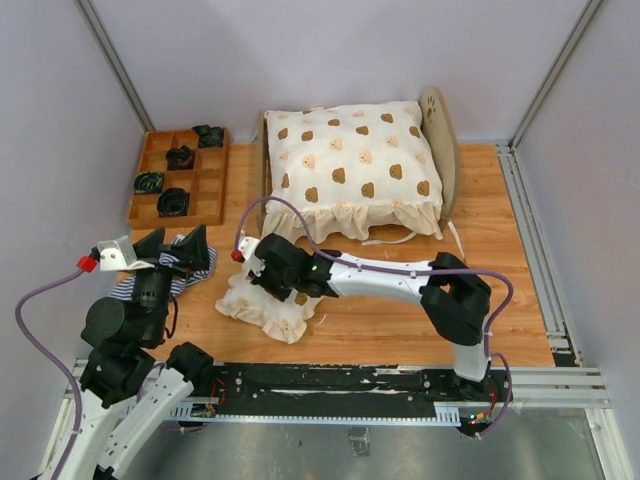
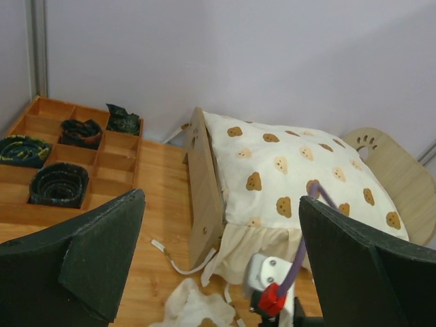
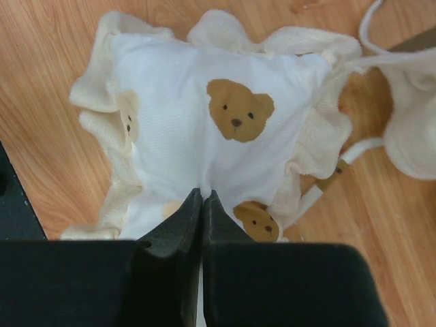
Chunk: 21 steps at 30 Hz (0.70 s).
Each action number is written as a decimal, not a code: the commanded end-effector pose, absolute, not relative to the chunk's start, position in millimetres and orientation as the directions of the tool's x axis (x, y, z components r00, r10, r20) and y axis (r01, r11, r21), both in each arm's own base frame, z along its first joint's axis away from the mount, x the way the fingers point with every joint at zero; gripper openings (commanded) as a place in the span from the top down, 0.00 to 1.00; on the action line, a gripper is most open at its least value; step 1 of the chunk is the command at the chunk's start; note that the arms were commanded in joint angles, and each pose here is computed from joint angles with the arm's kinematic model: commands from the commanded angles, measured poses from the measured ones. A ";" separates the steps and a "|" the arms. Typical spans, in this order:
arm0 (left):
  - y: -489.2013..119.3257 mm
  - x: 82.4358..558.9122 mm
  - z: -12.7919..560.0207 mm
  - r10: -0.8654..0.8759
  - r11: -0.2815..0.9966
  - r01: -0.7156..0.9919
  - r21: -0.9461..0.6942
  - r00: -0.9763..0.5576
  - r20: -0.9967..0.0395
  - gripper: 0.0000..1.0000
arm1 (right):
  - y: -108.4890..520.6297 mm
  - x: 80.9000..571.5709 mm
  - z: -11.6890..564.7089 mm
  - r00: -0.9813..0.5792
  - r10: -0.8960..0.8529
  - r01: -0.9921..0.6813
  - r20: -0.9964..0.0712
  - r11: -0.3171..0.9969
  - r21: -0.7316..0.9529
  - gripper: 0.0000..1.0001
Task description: Set up the pet bed
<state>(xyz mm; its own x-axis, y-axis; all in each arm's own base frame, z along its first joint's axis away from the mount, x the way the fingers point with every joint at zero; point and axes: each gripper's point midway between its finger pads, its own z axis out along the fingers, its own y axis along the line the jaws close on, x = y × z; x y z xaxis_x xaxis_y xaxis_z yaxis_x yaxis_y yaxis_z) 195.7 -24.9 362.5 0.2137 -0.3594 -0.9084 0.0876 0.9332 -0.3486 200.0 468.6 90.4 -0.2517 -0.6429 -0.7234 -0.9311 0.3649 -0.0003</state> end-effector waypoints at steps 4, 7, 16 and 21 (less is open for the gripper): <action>-41.0 210.7 341.7 -0.367 0.929 0.107 -0.354 0.151 -0.918 0.01 | 414.5 217.1 147.5 -0.339 -0.577 -0.854 -0.743 0.521 -0.015 1.00; -51.3 217.7 332.3 -0.375 0.924 0.132 -0.360 0.125 -0.918 0.01 | 385.3 234.3 172.2 -0.369 -0.523 -0.801 -0.768 0.598 -0.022 1.00; -83.5 234.7 301.3 -0.307 0.930 0.209 -0.301 -0.008 -0.952 0.01 | 269.2 318.6 280.6 -0.337 -0.335 -0.522 -0.880 0.844 -0.122 1.00; -101.4 237.8 291.1 -0.233 0.928 0.280 -0.245 -0.076 -0.969 0.01 | 212.9 371.6 330.3 -0.300 -0.251 -0.346 -0.920 0.928 -0.140 1.00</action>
<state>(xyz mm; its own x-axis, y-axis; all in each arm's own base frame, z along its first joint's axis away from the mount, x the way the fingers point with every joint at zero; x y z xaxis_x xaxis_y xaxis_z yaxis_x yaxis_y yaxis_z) 237.3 -85.6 286.9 -0.0579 -0.2800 -0.9583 0.1946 0.9383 -0.2859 336.5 259.3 290.9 -0.3358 -0.2937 -0.8950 -0.4934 0.8642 -0.0985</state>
